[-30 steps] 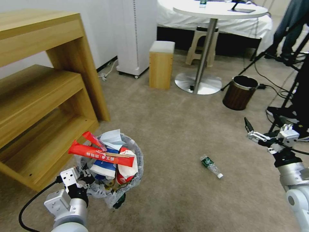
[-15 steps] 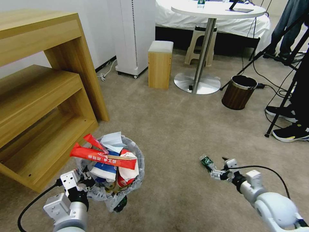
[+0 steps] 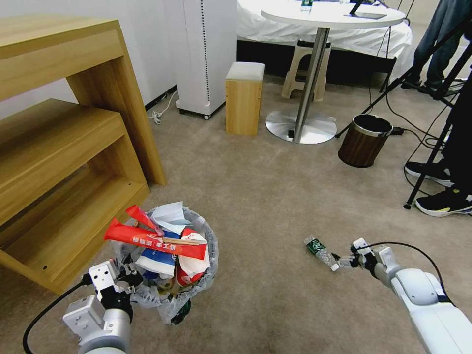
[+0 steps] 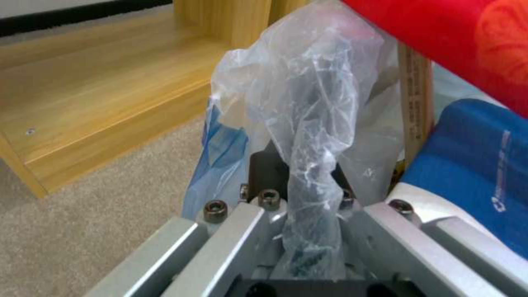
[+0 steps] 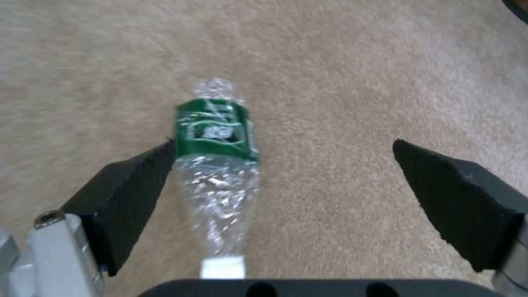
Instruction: Pick up the trash bin and place the garbage on the floor into it.
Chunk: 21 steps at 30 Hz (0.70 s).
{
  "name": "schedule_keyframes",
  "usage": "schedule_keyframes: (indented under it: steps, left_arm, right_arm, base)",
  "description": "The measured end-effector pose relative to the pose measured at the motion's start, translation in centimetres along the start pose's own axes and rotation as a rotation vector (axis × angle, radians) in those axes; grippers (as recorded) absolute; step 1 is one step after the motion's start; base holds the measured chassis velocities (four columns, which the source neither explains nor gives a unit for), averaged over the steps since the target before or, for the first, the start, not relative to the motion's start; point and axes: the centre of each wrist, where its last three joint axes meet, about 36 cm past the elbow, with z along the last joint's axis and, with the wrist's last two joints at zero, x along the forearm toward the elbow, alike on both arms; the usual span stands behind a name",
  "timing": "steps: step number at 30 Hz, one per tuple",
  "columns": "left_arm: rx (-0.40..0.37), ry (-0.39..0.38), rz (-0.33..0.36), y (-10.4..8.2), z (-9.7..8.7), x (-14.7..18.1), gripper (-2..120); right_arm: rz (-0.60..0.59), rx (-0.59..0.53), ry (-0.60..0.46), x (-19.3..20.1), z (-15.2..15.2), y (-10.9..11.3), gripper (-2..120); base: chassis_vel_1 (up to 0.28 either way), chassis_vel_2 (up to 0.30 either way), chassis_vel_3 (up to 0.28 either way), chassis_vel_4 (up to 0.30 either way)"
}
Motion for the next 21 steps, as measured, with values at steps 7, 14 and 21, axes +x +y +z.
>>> schedule_keyframes:
  steps: [7,14,21]
  left_arm:
    - [0.002,0.008,-0.004,0.0,0.3,-0.1,0]
    - [0.006,0.008,-0.003,0.1,0.2,-0.1,0]
    - [0.014,0.004,0.002,0.1,0.0,-0.1,0]
  right_arm:
    - [0.012,-0.055,0.010,-4.4,2.7,1.5,100]
    - [-0.037,-0.113,-0.057,-7.8,3.2,5.2,100]
    - [-0.046,-0.097,-0.005,-8.3,3.1,6.5,100]
  base:
    - [0.000,0.000,0.000,0.000]
    - [0.000,0.000,0.000,0.000]
    - [0.000,0.000,0.000,0.000]
